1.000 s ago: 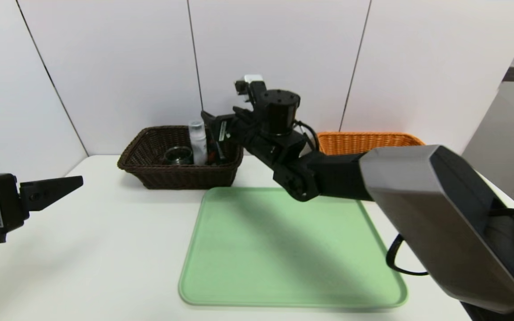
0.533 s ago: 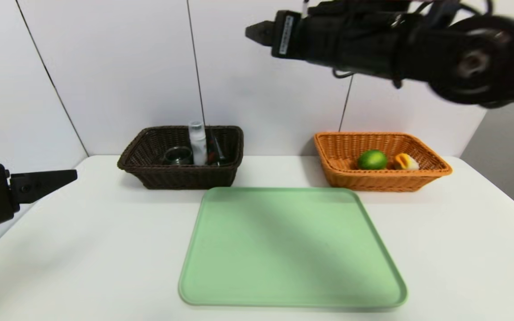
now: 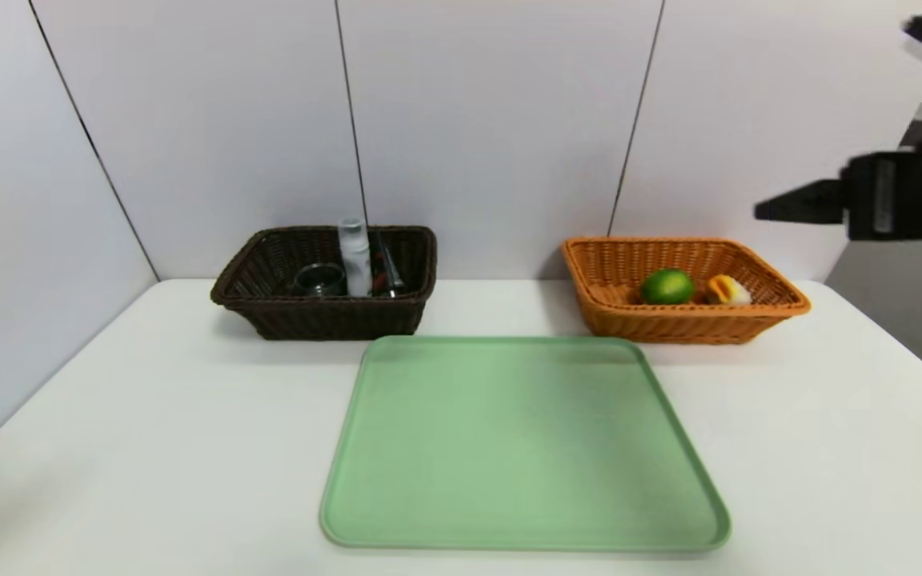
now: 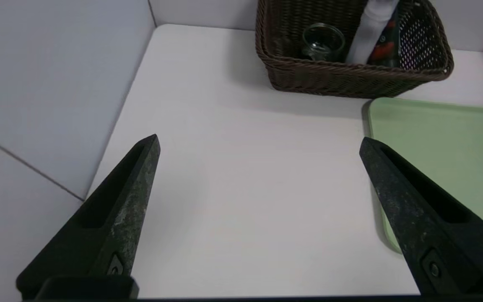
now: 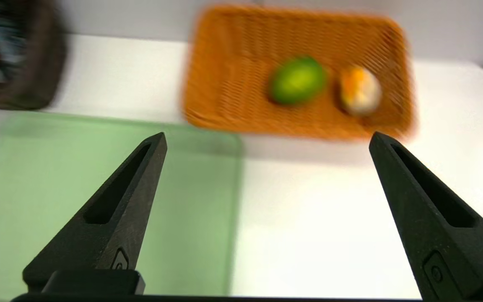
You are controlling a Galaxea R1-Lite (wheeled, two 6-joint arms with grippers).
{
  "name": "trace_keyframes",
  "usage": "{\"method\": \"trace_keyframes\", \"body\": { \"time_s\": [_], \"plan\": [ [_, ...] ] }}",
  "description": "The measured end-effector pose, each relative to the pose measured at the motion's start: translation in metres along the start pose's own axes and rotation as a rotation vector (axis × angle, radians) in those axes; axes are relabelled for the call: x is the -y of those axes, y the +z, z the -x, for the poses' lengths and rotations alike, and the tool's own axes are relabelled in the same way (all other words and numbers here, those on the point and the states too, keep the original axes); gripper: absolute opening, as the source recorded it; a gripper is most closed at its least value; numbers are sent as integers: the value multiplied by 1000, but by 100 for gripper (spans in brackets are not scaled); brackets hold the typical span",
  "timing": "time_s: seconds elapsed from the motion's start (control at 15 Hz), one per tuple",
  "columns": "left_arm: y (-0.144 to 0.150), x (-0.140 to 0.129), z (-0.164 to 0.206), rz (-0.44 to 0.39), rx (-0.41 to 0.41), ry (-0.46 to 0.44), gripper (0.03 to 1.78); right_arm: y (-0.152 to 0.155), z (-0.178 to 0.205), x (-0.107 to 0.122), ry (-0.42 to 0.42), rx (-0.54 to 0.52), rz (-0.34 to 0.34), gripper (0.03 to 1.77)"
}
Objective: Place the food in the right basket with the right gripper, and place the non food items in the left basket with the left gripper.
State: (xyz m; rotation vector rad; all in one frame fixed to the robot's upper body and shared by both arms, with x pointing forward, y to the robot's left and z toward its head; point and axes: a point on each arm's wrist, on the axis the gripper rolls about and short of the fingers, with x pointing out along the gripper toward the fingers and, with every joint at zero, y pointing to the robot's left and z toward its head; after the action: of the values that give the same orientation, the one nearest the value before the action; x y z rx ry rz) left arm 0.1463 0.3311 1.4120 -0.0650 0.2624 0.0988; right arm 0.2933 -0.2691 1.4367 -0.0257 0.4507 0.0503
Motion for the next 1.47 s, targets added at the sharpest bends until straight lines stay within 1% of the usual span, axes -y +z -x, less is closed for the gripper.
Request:
{"method": "trace_keyframes", "body": {
  "time_s": [0.13,0.27,0.4,0.53,0.6,0.73,0.87,1.0,1.07,1.13,1.2,1.27,1.47],
  "plan": [
    [-9,-7,18,17,45,44,169,-37,27,33,-111,-34,-44,168],
    [-24,-12,39,33,97,65,169,-76,57,53,-197,-29,-91,168],
    [-44,-17,60,45,152,75,169,-111,86,60,-245,8,-122,169],
    [-69,-21,78,56,207,78,169,-145,113,62,-270,71,-138,169],
    [-81,-23,85,59,230,77,169,-160,125,62,-276,109,-142,169],
    [-111,-25,90,44,249,73,169,-190,145,60,-282,193,-146,169],
    [-136,-25,91,9,259,39,169,-219,160,59,-283,273,-139,169],
    [-159,-26,88,-38,265,22,169,-244,169,57,-264,348,-128,169],
    [-168,-26,86,-51,267,21,169,-256,172,56,-247,383,-107,169],
    [-173,-27,85,-50,283,20,169,-266,172,55,-232,406,-69,169],
    [-176,-26,83,-50,309,18,169,-273,171,54,-227,436,-18,169],
    [-179,-26,79,-50,327,19,169,-274,171,54,-218,497,9,169],
    [-186,-26,65,-54,387,17,169,-281,152,53,-156,612,56,170]
  ]
}}
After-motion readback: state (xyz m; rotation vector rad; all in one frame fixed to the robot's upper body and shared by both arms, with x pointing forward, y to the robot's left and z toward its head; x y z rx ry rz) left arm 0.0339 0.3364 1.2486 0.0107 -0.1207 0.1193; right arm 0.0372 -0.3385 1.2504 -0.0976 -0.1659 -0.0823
